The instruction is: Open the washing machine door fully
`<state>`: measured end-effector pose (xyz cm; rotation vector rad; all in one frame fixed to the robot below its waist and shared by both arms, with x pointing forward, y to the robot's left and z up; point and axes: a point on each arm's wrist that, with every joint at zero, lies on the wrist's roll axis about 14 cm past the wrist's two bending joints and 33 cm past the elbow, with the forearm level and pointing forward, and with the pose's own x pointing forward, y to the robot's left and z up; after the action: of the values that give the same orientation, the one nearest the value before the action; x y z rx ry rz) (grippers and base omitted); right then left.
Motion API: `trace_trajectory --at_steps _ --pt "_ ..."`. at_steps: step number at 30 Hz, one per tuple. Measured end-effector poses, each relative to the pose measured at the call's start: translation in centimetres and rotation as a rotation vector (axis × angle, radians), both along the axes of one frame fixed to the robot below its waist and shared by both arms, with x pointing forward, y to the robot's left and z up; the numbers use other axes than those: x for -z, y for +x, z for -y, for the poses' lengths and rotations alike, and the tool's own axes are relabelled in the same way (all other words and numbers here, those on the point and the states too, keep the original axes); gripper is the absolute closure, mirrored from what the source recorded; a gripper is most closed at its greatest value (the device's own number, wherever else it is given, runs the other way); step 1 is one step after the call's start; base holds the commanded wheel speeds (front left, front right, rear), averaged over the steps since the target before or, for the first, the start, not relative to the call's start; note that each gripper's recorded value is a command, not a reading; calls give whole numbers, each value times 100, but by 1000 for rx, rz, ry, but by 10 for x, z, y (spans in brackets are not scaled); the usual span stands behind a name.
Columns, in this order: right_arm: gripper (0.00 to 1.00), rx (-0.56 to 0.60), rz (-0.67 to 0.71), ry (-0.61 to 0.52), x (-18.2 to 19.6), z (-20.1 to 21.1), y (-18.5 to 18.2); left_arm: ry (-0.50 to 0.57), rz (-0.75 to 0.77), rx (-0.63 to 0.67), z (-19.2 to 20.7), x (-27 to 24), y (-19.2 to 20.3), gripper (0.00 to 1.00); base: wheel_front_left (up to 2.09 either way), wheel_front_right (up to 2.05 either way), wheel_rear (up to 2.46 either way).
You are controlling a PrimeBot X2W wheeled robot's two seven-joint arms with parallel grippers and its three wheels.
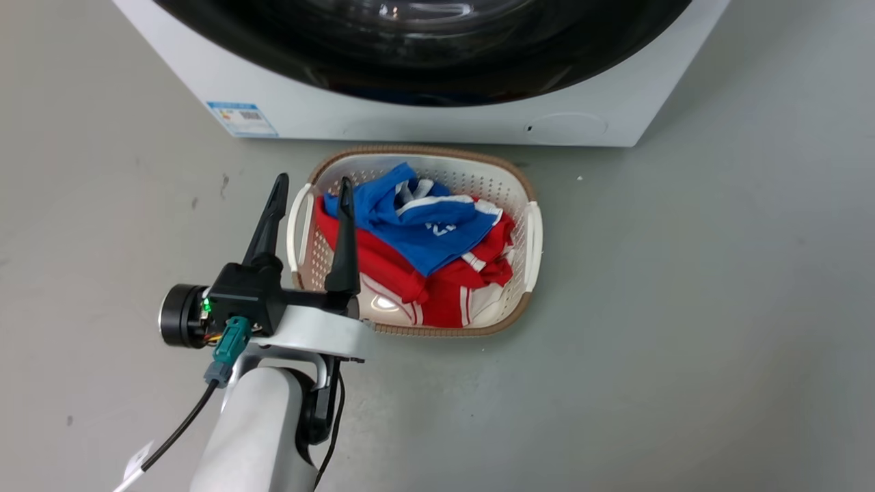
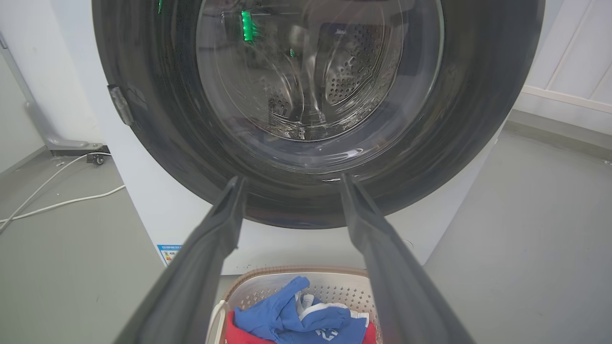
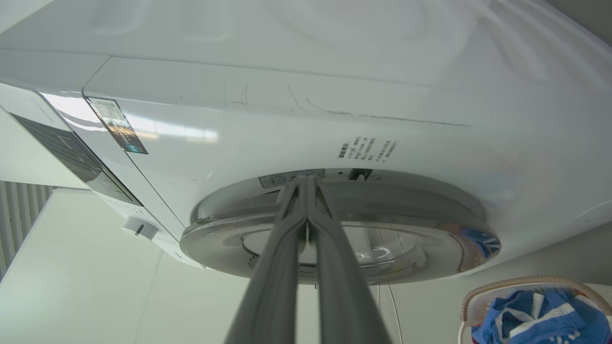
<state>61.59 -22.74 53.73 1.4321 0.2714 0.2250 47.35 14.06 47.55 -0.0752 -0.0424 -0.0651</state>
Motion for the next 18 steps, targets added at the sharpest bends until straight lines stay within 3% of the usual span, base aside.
trace_trajectory --at_steps 12,18 --pt "100 -268 -31 -132 12 -85 57 8 -16 -1 1 15 15 0 0 0 0" --pt "100 -314 -29 -161 19 -106 72 13 -26 -6 1 22 19 0 0 0 0"
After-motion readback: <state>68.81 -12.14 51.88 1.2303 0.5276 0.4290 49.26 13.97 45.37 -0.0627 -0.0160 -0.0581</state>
